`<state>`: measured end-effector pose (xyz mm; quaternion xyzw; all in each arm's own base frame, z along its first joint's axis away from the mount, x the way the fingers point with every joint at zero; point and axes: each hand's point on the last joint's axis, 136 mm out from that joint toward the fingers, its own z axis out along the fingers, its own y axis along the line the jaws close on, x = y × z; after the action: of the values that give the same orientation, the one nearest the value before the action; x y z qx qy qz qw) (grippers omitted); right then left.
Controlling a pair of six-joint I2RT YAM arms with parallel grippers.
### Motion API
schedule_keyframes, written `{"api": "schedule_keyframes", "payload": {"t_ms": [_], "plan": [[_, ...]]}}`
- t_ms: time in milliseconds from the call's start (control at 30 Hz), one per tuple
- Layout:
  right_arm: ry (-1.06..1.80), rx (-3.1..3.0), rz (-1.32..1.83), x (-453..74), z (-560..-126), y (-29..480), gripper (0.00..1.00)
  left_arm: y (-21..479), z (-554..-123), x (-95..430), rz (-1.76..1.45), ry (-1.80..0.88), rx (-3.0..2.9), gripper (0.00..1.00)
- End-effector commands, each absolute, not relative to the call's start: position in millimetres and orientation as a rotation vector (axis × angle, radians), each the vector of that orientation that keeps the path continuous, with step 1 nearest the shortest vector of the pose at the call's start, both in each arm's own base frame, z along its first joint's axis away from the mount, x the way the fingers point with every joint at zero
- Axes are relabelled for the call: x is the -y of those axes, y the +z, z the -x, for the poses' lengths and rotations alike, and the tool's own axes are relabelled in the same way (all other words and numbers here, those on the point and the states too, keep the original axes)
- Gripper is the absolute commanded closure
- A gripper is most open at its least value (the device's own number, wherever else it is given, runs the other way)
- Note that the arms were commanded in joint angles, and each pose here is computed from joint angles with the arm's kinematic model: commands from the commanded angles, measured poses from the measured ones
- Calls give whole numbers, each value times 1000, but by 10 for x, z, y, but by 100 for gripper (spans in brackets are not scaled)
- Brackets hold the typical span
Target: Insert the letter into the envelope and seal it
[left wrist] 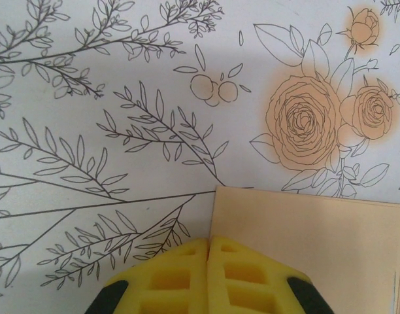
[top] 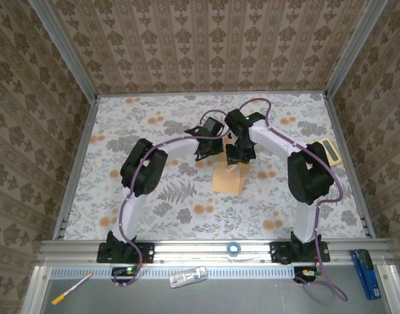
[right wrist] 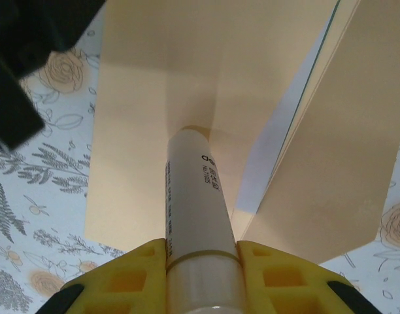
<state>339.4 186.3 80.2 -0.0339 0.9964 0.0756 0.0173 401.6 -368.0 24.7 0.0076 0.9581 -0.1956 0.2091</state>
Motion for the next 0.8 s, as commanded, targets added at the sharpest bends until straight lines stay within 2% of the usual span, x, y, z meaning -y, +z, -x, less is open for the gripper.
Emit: {"api": "schedule_keyframes", "payload": {"t_ms": [0, 333, 767], "plan": [[79, -3113, 98, -1644, -3536, 524, 88, -98, -3661, 3453, -16, -441, -2839, 100], [91, -3105, 102, -1581, -3659, 583, 88, -97, -3681, 3436, -6, -441, -2839, 100], [126, -3116, 181, -1669, -3341, 798, 88, -93, -3700, 3445, 10, -448, -2840, 100]]}}
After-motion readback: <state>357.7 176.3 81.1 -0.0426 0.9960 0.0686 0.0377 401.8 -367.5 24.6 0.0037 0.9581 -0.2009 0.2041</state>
